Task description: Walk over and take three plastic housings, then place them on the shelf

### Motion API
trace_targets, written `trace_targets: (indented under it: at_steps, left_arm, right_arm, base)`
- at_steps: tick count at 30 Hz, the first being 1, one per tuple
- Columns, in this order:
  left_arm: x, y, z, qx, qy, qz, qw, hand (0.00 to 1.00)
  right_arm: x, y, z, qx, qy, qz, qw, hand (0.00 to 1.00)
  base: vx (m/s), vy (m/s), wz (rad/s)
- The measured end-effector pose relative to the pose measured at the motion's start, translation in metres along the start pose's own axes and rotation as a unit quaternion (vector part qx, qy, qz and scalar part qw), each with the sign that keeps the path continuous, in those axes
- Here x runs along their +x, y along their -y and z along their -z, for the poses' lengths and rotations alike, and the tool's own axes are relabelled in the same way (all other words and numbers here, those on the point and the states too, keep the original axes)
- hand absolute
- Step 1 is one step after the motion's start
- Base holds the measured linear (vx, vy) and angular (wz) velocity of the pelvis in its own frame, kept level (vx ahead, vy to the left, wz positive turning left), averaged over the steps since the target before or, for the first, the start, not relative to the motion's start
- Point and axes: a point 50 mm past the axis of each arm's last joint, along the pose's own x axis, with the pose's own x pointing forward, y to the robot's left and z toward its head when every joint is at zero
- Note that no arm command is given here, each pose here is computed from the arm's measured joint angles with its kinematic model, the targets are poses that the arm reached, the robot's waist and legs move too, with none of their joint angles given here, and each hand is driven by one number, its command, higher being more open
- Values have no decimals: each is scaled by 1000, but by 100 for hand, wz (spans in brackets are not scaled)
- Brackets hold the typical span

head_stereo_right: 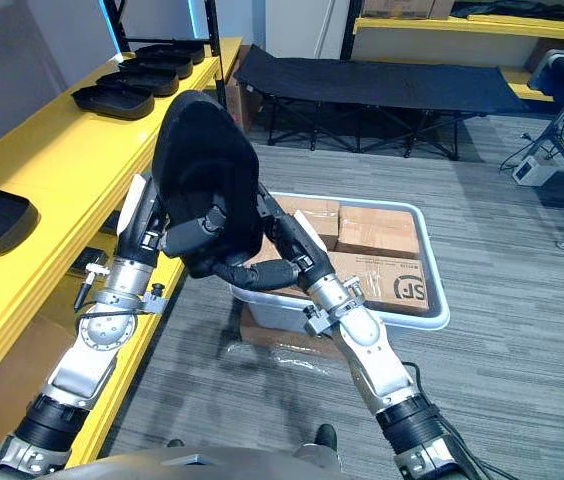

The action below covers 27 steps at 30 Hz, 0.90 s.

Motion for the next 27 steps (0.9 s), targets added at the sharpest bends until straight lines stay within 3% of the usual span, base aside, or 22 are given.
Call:
trace_targets:
  at_steps: [7, 17, 27]
  left_arm:
    - [2, -12, 0, -11, -1, 32, 999, 0]
    - [16, -35, -14, -59, 37, 22, 997, 0]
    - [16, -34, -32, -83, 78, 69, 991, 0]
  right_arm:
    - [-11, 5, 7, 6, -26, -11, 1000, 100]
    - [-25, 16, 24, -1, -74, 9, 997, 100]
    - [-29, 17, 33, 5, -94, 19, 995, 100]
  base:
    - [-3, 2, -2]
    - [-1, 0, -1]
    - [0, 0, 0]
